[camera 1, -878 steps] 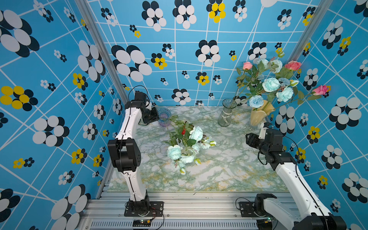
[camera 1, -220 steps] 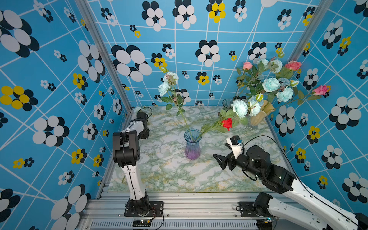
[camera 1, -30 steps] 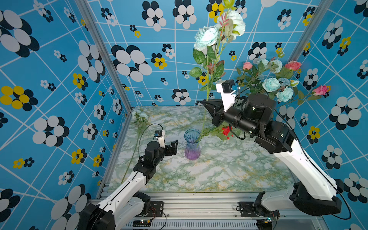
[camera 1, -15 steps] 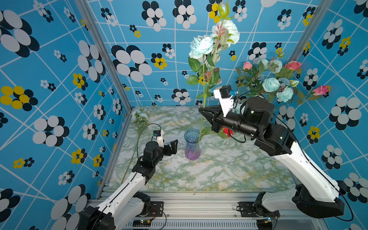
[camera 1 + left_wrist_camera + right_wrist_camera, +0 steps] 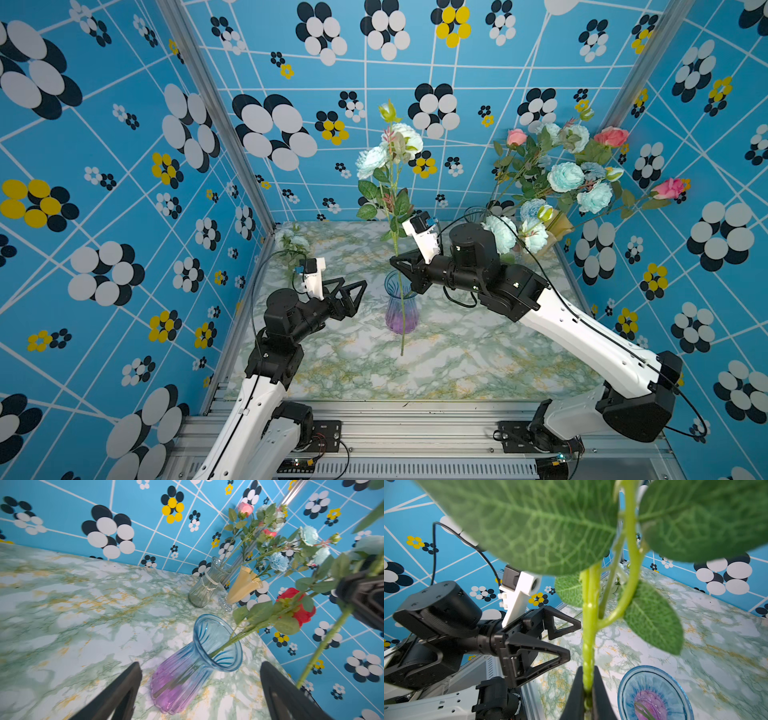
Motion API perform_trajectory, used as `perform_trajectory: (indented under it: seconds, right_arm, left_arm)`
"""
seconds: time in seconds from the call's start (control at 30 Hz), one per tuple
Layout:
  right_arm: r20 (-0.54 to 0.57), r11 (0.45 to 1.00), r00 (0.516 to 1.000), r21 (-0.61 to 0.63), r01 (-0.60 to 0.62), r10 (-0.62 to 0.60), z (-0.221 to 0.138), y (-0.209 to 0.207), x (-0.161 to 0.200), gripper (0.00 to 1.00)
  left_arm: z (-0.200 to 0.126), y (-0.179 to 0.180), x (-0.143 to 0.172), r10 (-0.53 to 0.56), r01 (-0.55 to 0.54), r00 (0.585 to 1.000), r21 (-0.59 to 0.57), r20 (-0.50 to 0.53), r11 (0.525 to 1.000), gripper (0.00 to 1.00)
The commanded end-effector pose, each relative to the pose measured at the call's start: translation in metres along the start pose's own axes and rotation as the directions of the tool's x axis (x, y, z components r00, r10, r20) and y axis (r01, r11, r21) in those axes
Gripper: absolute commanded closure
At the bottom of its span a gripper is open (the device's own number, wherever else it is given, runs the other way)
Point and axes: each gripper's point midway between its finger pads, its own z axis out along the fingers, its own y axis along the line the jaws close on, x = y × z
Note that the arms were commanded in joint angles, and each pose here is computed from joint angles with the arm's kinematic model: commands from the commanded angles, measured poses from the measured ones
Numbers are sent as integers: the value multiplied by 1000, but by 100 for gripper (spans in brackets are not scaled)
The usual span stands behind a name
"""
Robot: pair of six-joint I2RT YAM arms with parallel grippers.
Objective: Pick out blue flowers from the vase
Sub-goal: Pick up the flower from the vase, then place the flower at the center of the board.
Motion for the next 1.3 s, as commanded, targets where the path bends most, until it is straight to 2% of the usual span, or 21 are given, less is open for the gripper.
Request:
perform_trajectory:
  seconds: [0.0,0.2,0.37,0.5,0.77,1.13,1.27]
  right_arm:
    - [23,999,1000,-45,-13,14,10,1,-11,100]
    - [-14,989,999,-140,-40,39,24,10,-10,100]
    - [-40,976,998,-210,-58,51,31,20,-11,100]
    - [-54,970,997,-235,-65,54,34,24,-12,100]
    - [-58,956,997,-284,-70,56,33,33,-16,100]
    - [-83,957,996,-282,-65,44,33,32,-10,100]
    - [-87,962,996,-267,-59,37,33,30,-7,100]
  left_arm:
    - [-6,-42,-4,-23,40,995,180,-92,983,12]
    - [-6,-73,-19,2,44,989,302,-149,952,18]
    - [-5,-84,-22,17,45,984,347,-175,937,23]
    - [-1,-78,-14,28,43,976,316,-215,948,28]
    - [9,-83,-20,43,28,977,321,-211,947,38]
    - [22,-86,-11,81,-6,967,294,-242,956,69]
    - [20,-85,-13,89,-21,967,277,-237,961,70]
